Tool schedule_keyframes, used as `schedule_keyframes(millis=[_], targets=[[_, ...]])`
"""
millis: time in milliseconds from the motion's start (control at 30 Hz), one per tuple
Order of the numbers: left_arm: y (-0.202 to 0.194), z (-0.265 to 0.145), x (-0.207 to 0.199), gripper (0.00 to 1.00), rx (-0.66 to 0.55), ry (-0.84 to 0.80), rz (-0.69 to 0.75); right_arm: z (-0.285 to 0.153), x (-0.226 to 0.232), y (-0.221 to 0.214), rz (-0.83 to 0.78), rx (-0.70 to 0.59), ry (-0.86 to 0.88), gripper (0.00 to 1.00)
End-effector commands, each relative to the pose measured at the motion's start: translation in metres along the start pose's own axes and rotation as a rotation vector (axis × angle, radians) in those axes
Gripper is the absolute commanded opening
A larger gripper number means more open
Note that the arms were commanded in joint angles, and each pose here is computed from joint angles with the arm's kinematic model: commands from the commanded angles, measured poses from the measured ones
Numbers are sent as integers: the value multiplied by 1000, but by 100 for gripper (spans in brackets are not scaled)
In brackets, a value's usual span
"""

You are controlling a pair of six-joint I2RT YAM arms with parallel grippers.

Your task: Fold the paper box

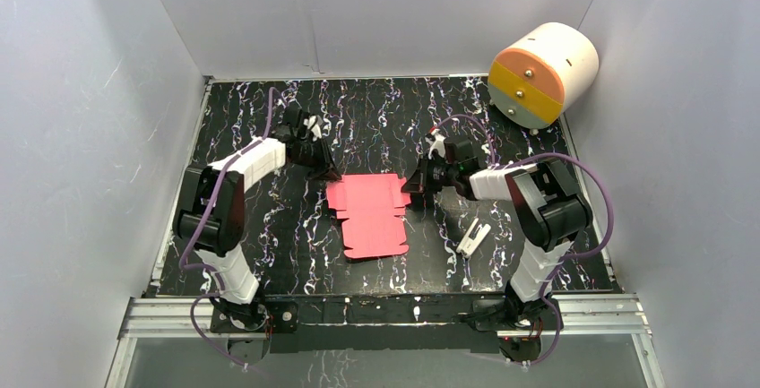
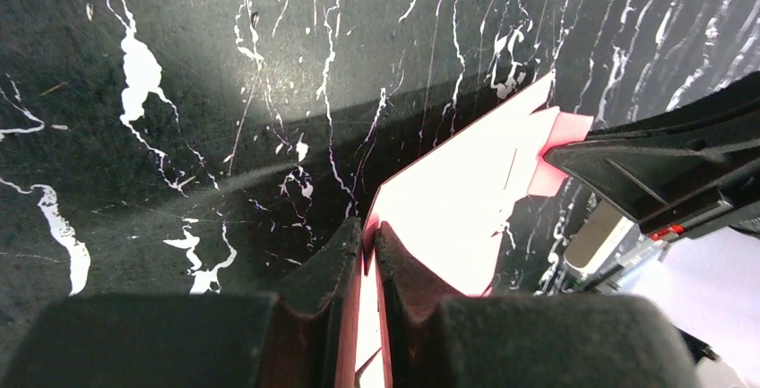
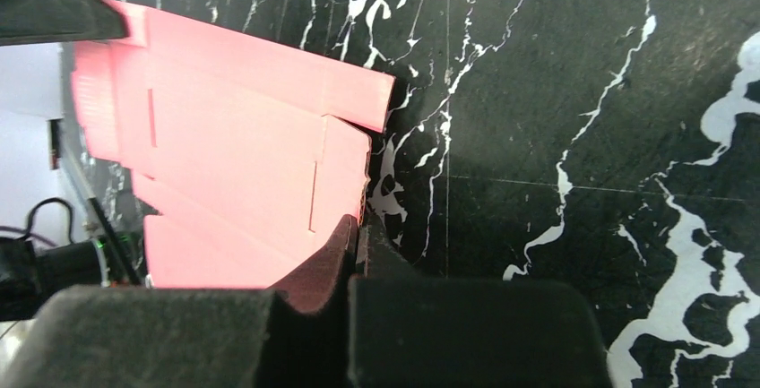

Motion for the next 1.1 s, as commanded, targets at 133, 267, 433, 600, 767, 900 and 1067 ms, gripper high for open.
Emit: schedule_keyframes(millis=[133, 267, 433, 600, 767, 900, 1067], targets=[[4, -1, -10, 10, 31, 244, 133, 1, 23, 13, -134, -49, -107, 1], [2, 4, -8, 10, 59, 287, 151, 4, 31, 12, -160, -54, -131, 2], [2, 5, -14, 9, 57, 303, 175, 8, 38, 11, -179, -59, -153, 2], [0, 14, -24, 9, 74, 332, 213, 12, 42, 10, -185, -67, -189, 4], [-1, 21, -34, 9, 79, 375, 258, 14, 47, 8, -190, -79, -208, 7], [0, 26, -33, 8, 95, 439, 284, 15, 52, 8, -191, -86, -205, 10], [-3, 29, -33, 7, 100, 474, 299, 14, 53, 8, -193, -97, -215, 13]])
Point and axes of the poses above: each gripper's point midway between its finger pads, its own z axis out along the fingers, its own x axis along the line the jaws close on, y = z × x, the point moved 8 cm from there along -z, back along the fingers, and after that the axes turned 9 degrees about z, right-handed, at the moved point
